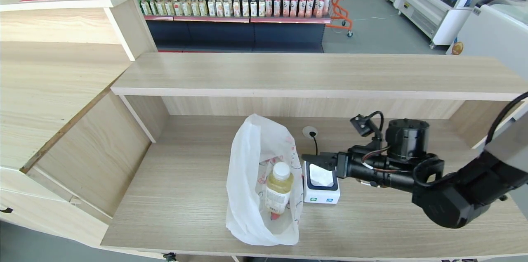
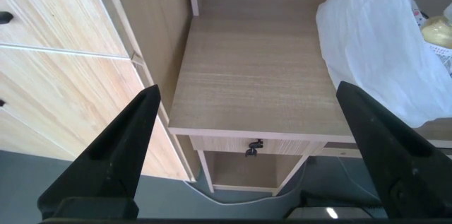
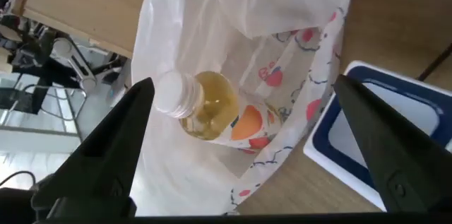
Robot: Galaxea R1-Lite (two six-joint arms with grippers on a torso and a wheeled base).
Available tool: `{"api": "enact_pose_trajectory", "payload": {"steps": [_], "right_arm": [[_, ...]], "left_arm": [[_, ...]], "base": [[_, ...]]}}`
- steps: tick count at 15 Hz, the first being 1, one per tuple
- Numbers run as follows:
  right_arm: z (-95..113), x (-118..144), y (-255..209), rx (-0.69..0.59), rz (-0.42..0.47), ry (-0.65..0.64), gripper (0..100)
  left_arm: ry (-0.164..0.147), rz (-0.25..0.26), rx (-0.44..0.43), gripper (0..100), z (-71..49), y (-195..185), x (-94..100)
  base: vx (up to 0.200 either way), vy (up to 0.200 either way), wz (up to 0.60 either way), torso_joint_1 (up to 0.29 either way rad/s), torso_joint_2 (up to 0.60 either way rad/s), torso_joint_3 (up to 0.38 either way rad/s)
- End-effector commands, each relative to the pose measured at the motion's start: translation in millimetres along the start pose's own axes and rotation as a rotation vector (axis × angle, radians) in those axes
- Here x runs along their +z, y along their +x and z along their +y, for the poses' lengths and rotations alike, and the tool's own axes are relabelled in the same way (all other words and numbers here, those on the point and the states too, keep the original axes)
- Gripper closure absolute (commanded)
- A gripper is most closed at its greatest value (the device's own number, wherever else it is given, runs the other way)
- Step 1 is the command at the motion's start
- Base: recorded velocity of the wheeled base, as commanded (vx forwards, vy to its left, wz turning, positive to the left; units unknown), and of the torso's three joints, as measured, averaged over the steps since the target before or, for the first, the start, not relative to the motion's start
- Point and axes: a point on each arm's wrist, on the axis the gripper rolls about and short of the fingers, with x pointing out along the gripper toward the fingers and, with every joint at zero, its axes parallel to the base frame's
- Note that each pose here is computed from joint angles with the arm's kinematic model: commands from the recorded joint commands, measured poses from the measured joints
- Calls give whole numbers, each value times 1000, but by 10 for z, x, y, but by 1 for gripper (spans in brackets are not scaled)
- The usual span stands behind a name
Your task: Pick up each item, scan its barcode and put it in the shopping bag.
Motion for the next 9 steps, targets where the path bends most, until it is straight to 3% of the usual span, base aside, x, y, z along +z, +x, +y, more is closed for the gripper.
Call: {"api": "enact_pose_trajectory", "payload": {"steps": [1, 2, 5, 7, 9], "right_arm": [[-42, 262, -368, -65, -95, -39, 0], [-101, 341, -504, -109, -111, -92, 0], [-214, 473, -980, -270, -51, -257, 0], [-445, 485, -1215, -397, -33, -398, 0], [-513, 400, -1279, -480, 2, -435, 0]], "left_arm": [[0, 0, 0, 0, 0, 0, 0], [0, 0, 0, 0, 0, 0, 0], [0, 0, 0, 0, 0, 0, 0], [0, 1, -1, 0, 0, 1, 0], [0, 0, 0, 0, 0, 0, 0]], "base": [[0, 0, 0, 0, 0, 0], [0, 0, 0, 0, 0, 0], [0, 0, 0, 0, 0, 0], [0, 0, 0, 0, 0, 0], [0, 0, 0, 0, 0, 0]]}}
